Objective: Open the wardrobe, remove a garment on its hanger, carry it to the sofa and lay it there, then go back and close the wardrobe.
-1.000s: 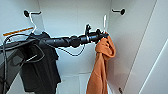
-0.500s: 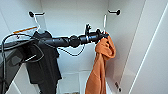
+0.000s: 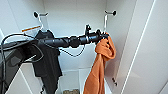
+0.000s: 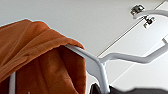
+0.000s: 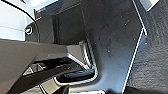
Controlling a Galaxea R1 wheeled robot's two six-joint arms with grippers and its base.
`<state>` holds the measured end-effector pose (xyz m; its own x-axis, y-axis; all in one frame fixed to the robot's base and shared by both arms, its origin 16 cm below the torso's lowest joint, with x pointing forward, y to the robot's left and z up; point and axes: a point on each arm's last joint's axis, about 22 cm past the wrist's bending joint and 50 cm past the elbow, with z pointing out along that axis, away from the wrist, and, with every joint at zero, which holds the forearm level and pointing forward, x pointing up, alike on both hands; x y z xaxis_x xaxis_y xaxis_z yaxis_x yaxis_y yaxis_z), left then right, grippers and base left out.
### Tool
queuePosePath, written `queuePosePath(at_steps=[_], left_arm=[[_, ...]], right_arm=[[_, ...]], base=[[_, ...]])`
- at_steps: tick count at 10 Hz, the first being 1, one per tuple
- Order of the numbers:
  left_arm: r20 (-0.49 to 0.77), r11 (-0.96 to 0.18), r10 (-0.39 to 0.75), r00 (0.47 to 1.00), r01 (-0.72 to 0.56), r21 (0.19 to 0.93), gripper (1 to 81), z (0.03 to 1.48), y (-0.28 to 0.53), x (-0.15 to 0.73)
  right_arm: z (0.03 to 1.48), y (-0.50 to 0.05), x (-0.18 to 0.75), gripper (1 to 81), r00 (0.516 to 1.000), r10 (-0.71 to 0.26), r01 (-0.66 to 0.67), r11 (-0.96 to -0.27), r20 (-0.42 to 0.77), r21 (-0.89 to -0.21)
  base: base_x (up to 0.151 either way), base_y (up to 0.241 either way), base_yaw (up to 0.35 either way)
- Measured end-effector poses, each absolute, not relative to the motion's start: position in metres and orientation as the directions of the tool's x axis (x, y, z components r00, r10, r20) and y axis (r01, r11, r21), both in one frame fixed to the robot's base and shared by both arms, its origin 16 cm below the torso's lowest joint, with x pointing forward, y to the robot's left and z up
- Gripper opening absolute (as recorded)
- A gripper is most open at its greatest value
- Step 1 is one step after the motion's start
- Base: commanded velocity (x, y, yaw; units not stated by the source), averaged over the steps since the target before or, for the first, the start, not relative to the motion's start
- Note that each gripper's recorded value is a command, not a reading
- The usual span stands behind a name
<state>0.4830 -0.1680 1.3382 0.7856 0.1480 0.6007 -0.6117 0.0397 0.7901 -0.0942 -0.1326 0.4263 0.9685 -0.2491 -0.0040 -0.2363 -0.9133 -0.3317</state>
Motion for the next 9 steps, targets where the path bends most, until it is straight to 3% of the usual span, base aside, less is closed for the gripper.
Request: queuePosePath(at_steps=[9], left_arm=[[0.591,0.045,0.144,0.794,-0.601,0.798,1.0,1.325,-0.166,0.481]], right_arm=[[0.426,-0.132,-0.094,81.1,0.968,-0.249,-0.236,-0.913,-0.004,-0.333]], base=[[-0.133,0.000,0.000]])
